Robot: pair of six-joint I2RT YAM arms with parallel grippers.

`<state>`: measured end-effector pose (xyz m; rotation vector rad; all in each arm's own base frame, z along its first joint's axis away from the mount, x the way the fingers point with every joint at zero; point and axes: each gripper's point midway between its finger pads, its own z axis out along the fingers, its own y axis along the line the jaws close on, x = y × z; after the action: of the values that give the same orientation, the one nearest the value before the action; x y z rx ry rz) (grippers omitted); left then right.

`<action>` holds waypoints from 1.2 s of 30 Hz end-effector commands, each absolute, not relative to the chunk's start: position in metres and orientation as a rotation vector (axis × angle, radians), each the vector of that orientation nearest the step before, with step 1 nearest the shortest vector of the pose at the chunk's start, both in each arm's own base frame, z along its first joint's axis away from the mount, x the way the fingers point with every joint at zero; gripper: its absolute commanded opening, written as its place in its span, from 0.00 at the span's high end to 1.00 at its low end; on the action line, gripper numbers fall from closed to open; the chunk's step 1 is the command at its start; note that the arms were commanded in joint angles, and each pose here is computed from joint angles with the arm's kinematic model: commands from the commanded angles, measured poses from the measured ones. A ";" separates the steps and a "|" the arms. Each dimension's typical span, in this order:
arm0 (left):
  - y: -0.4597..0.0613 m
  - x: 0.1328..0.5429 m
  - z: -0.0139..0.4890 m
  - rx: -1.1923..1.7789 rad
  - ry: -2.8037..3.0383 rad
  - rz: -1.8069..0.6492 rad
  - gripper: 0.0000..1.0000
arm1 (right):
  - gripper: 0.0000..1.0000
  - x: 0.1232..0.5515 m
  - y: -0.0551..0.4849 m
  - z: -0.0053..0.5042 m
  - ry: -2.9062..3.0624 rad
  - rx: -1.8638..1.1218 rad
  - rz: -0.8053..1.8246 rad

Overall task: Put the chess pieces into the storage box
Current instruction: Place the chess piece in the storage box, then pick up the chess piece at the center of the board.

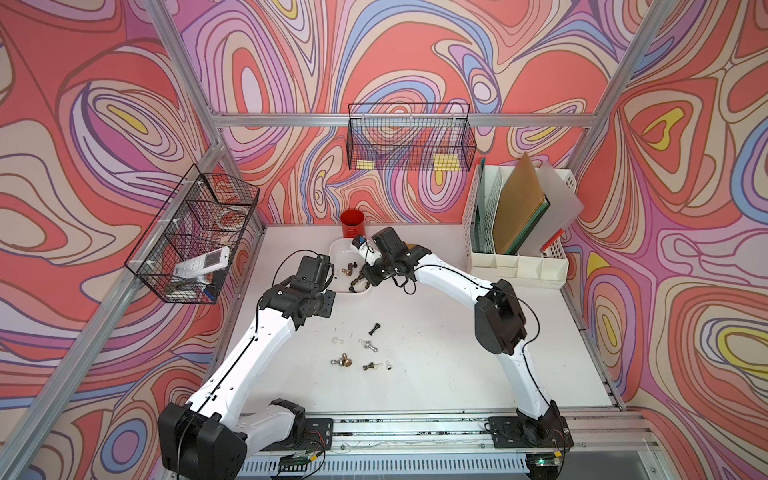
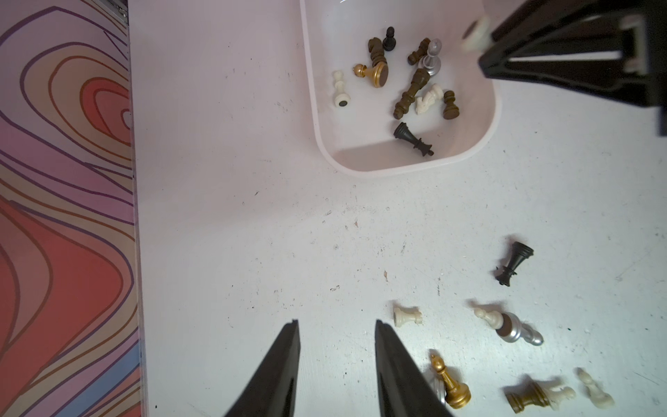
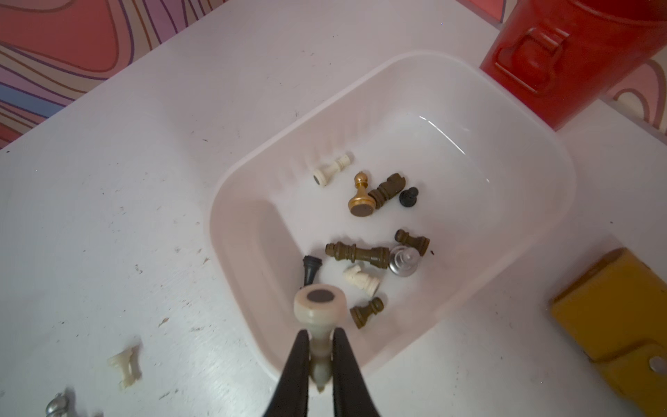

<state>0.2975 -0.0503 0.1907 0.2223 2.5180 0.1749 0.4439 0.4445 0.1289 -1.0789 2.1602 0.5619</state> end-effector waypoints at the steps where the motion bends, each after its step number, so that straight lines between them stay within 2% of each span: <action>1: -0.051 0.300 0.189 0.215 2.511 0.167 0.60 | 0.86 0.456 0.448 0.100 2.239 -1.059 0.497; 8: -0.054 0.300 0.185 0.230 2.527 0.144 0.60 | 0.76 0.472 0.456 0.109 2.189 -1.010 0.484; 16: -0.059 0.299 0.182 0.247 2.542 0.116 0.60 | 0.74 0.455 0.449 0.172 2.100 -0.963 0.557; 22: -0.098 0.290 0.173 0.318 2.584 -0.147 0.60 | 0.74 0.421 0.420 0.218 2.062 -0.870 0.625; 30: -0.169 0.261 0.142 0.550 2.665 -0.335 0.60 | 0.73 0.361 0.351 0.200 2.132 -0.776 0.578; 36: -0.191 0.271 0.106 0.571 2.740 -0.321 0.59 | 0.73 0.331 0.314 0.183 2.174 -0.736 0.533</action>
<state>0.2643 -0.1795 0.1178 0.5874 2.7347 -0.3014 0.3343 0.3241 0.1742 -0.7934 2.2002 0.5465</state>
